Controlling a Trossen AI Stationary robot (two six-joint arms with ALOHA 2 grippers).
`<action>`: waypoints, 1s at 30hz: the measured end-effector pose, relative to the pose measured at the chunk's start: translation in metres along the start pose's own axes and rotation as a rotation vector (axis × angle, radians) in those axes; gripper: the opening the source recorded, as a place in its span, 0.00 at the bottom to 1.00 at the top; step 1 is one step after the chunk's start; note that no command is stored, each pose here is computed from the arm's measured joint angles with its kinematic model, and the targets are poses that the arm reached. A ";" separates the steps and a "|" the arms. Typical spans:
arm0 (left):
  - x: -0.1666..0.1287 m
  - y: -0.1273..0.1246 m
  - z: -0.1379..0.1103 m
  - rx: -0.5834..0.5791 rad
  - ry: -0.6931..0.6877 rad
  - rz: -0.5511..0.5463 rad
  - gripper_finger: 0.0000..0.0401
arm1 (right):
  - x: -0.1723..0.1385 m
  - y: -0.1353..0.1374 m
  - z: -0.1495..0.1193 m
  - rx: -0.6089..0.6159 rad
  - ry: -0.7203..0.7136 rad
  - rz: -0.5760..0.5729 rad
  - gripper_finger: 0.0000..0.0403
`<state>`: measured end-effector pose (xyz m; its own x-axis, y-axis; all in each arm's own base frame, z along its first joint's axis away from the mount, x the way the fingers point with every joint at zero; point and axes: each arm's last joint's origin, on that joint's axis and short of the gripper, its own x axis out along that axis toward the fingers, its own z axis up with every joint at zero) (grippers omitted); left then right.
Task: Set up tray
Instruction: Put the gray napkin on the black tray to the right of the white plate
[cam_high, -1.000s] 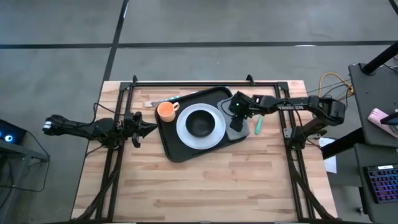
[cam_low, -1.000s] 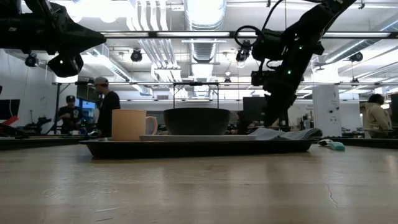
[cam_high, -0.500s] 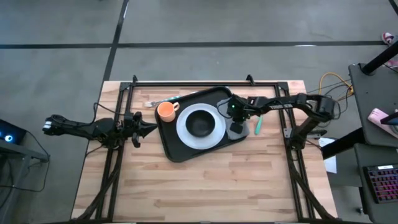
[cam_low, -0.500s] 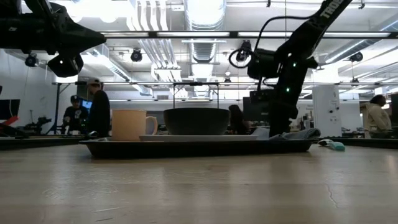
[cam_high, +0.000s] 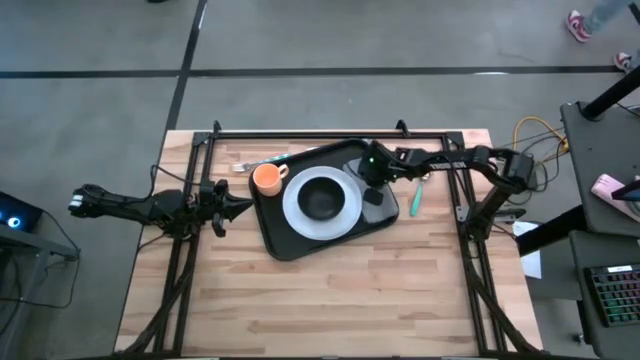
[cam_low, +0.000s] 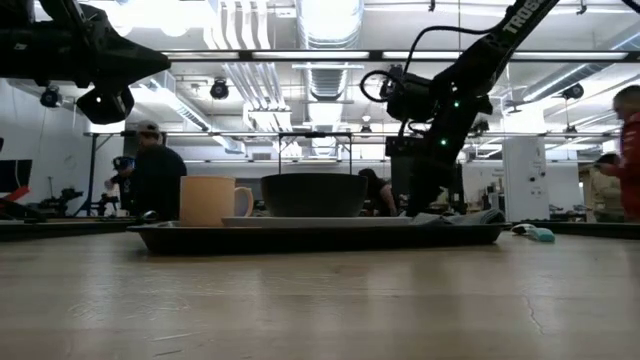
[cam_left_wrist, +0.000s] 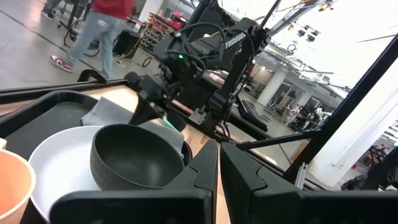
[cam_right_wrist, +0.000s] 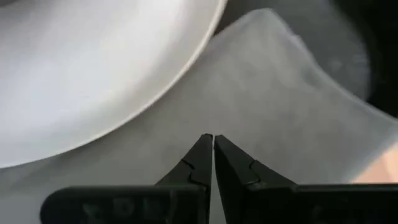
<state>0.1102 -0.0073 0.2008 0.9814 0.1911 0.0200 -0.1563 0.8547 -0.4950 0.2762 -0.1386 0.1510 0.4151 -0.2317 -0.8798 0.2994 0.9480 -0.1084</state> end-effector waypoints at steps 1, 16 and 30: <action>0.000 0.000 0.000 0.000 0.000 0.000 0.00 | 0.000 -0.003 0.000 0.007 -0.006 -0.005 0.02; 0.000 0.000 0.000 -0.008 -0.001 0.000 0.00 | 0.004 -0.021 -0.011 0.036 0.026 0.123 0.02; 0.000 0.000 0.000 -0.028 -0.005 0.006 0.00 | 0.026 -0.024 -0.001 0.005 0.029 0.154 0.02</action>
<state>0.1101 -0.0071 0.2012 0.9799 0.1982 0.0213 -0.1585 0.8397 -0.5194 0.2789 -0.1669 0.1306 0.4314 -0.0772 -0.8988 0.2384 0.9707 0.0311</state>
